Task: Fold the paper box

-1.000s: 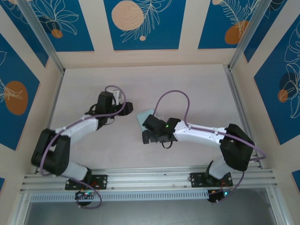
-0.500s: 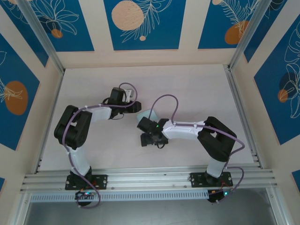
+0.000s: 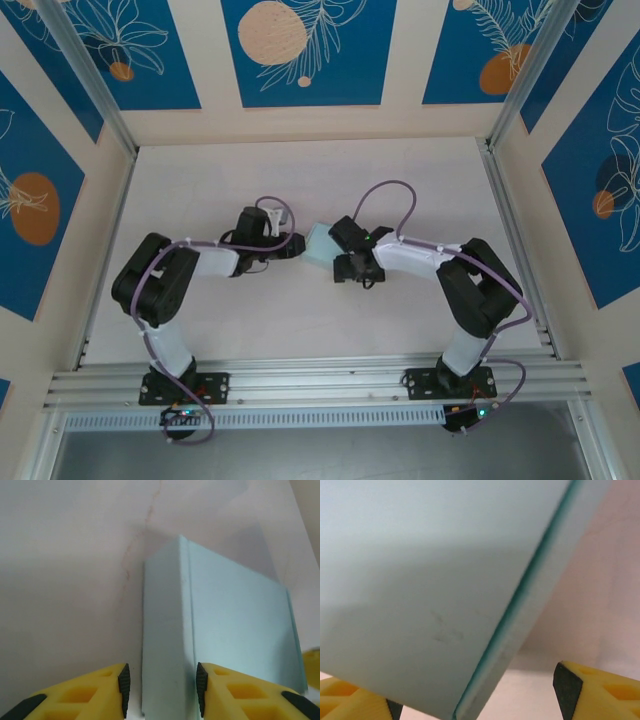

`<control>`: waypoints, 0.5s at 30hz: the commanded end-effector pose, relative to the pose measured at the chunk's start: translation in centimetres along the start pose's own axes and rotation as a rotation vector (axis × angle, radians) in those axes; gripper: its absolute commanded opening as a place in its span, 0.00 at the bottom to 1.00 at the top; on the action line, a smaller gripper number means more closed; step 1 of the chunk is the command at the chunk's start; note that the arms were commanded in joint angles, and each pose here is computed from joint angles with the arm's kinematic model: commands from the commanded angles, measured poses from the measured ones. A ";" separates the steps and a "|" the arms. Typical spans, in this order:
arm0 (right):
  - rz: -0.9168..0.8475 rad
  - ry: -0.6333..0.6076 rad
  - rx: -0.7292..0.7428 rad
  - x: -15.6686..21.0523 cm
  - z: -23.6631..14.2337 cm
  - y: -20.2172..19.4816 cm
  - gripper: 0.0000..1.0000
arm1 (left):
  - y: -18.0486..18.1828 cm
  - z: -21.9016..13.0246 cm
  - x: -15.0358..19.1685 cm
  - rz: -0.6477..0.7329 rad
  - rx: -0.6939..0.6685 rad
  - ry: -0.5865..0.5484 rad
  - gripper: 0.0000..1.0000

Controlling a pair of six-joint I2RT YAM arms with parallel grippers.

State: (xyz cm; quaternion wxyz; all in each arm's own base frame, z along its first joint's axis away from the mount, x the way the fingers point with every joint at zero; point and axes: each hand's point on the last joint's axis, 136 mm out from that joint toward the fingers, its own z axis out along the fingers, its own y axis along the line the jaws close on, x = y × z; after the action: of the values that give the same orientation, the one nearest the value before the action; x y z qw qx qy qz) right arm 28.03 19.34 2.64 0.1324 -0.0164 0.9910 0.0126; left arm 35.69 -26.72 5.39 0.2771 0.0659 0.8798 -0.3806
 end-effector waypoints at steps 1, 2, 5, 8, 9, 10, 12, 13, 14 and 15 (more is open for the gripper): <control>-0.062 -0.009 0.018 -2.0 0.6 -1.3 0.77 | -1.4 -1.0 -0.2 0.009 0.015 -0.061 0.40; -0.074 -0.015 0.004 -2.6 0.8 -1.3 0.77 | -1.4 -1.1 0.0 0.005 0.008 -0.066 0.40; -0.096 -0.033 -0.026 -4.8 1.1 -1.2 0.77 | -1.3 -2.1 0.5 0.000 -0.017 -0.099 0.40; -0.102 -0.038 -0.019 -6.7 1.2 -1.4 0.78 | -0.5 -3.6 0.6 -0.007 -0.072 -0.142 0.41; -0.102 -0.039 -0.021 -7.1 1.1 -1.4 0.78 | -0.2 -4.2 0.6 -0.002 -0.099 -0.153 0.41; -0.102 -0.041 -0.021 -7.3 0.9 -1.4 0.78 | 0.1 -4.9 0.4 0.007 -0.131 -0.167 0.42; -0.096 -0.046 -0.019 -7.3 0.2 -1.5 0.78 | 0.4 -6.4 -0.1 0.032 -0.188 -0.187 0.46; -0.090 -0.053 -0.020 -7.1 -0.4 -1.6 0.78 | 0.6 -7.3 -0.6 0.044 -0.216 -0.203 0.50; -0.082 -0.058 -0.019 -6.8 -0.8 -1.8 0.79 | 0.8 -8.3 -1.0 0.054 -0.238 -0.218 0.52; -0.068 -0.069 -0.021 -6.5 -1.5 -2.1 0.80 | 1.1 -9.4 -1.4 0.065 -0.267 -0.235 0.55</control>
State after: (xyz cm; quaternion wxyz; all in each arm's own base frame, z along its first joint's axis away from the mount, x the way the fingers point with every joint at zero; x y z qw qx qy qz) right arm 35.23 17.73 4.03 0.1643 -0.0467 0.9852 0.0134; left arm 33.00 -22.13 9.95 0.3706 0.0225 0.8733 -0.3153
